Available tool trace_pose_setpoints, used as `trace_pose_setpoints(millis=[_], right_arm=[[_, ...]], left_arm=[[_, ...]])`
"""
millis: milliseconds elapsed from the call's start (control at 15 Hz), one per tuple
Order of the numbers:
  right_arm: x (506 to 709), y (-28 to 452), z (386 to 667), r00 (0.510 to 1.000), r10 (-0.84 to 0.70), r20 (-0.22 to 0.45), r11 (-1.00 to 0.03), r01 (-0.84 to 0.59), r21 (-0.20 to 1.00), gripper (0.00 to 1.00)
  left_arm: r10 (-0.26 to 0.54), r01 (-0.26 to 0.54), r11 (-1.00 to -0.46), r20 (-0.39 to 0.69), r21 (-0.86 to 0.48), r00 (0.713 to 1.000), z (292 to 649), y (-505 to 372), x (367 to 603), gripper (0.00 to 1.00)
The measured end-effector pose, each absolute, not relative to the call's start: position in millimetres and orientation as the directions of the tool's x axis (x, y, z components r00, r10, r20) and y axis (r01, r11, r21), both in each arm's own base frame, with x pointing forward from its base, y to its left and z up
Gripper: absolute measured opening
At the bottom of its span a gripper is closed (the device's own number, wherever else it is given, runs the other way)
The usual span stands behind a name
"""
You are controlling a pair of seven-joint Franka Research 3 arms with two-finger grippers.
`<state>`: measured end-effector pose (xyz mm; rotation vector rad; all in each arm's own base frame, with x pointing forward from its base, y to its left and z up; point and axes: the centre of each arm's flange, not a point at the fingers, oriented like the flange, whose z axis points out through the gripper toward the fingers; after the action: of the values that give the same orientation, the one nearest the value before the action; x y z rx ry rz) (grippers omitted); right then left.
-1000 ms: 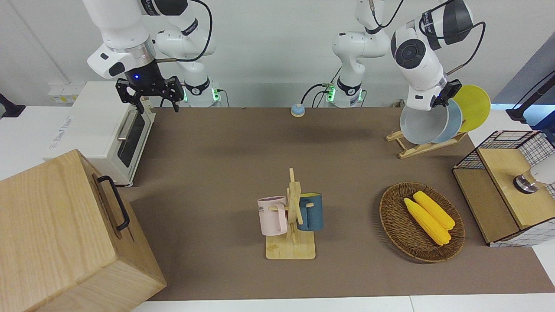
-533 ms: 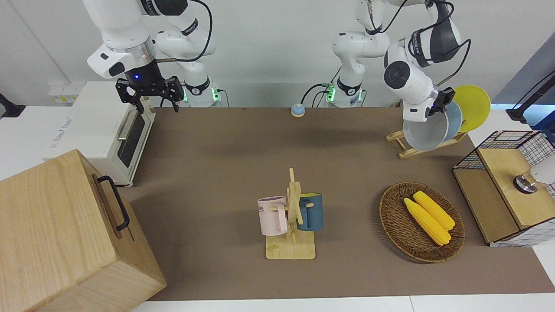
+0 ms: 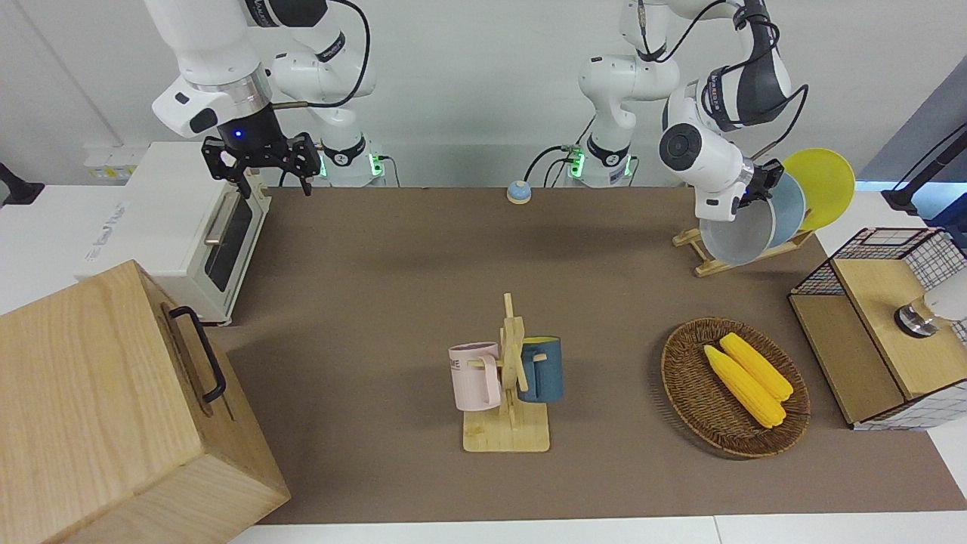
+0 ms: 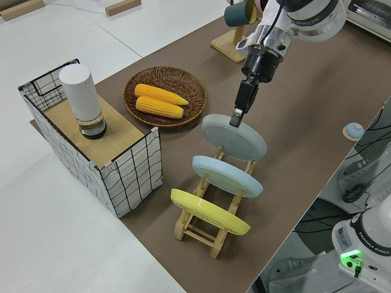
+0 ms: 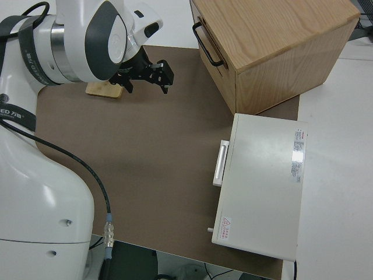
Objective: Pick gray plate from table and place it on lower plate rack with left arm
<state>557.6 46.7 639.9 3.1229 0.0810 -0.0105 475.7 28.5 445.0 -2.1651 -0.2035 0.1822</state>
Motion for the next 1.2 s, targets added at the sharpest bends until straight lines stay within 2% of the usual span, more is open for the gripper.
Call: trace_pose_setpoints(millis=[1200], right_arm=[[558,47,640,0.999,0.052,-0.007,-0.999,0.052,0.017,0.99]], left_arm=[[0.238,0.092,-0.510,-0.038,-0.855,0.971,415,7,462,0.01]])
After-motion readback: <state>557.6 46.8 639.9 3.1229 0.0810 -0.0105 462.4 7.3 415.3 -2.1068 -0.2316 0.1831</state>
